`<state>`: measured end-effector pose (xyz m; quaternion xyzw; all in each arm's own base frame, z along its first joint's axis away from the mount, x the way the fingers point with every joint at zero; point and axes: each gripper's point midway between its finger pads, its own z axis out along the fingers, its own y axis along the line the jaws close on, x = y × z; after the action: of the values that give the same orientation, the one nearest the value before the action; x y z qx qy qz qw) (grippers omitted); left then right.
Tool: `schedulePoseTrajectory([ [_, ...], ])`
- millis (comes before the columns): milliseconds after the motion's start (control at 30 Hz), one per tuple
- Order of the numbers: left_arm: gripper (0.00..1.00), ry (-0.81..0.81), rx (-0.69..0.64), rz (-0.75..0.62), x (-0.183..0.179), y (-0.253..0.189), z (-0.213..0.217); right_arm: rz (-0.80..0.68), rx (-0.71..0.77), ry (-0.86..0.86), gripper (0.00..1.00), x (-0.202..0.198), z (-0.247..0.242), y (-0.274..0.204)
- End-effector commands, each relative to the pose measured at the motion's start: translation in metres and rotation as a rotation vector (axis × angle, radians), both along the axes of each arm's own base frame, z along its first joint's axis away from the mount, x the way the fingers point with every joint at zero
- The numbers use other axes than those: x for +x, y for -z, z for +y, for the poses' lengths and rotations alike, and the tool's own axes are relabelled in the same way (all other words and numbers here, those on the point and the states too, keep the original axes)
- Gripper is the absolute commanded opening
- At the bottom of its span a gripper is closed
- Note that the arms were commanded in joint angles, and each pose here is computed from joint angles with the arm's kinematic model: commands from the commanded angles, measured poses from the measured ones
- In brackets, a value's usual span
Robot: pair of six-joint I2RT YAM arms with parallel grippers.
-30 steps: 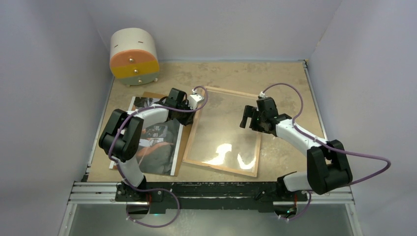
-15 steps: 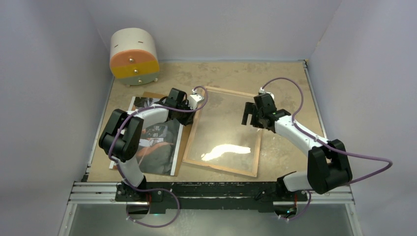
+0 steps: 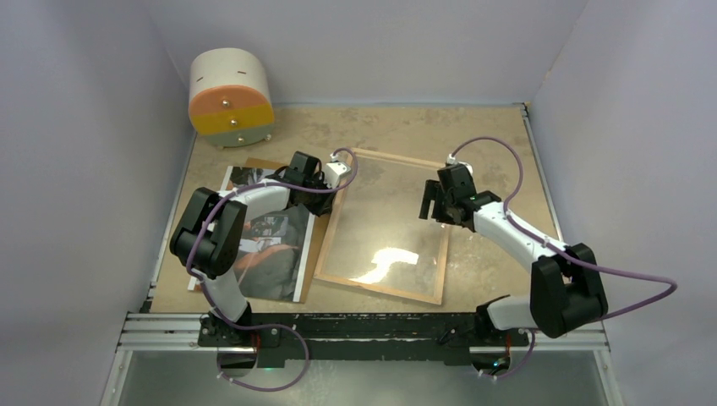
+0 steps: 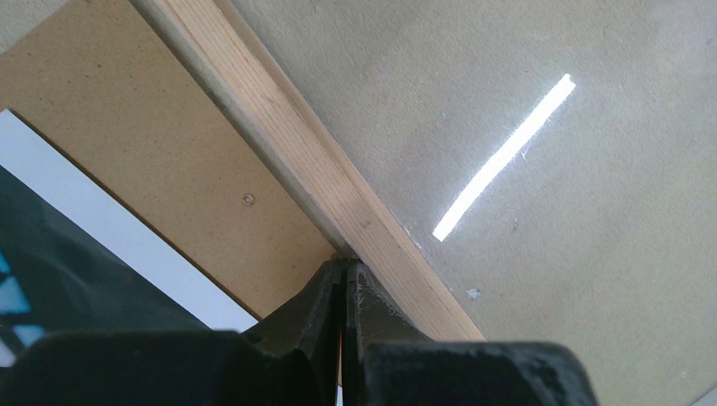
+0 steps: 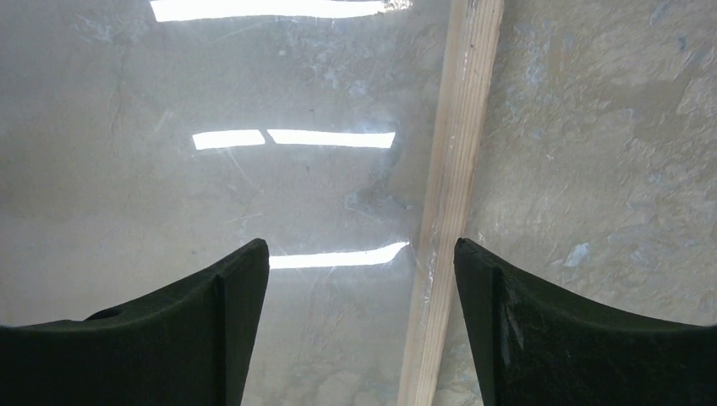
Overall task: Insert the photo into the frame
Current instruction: Place the photo frame item in the photo frame.
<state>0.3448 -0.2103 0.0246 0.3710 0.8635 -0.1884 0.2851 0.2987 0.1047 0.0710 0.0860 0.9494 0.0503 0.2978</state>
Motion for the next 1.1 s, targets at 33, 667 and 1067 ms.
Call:
schedulePoseTrajectory([
  [33,0.00,0.051,0.006,0.062,-0.019,0.010,-0.006,0.053,0.018,0.005,0.79,-0.017,0.001,0.015],
  [667,0.00,0.050,0.007,0.062,-0.019,0.012,-0.005,0.097,0.119,-0.004,0.59,-0.029,0.017,0.039],
  [1067,0.00,0.054,0.004,0.063,-0.017,0.013,-0.007,0.085,0.171,-0.043,0.56,-0.026,0.035,0.037],
])
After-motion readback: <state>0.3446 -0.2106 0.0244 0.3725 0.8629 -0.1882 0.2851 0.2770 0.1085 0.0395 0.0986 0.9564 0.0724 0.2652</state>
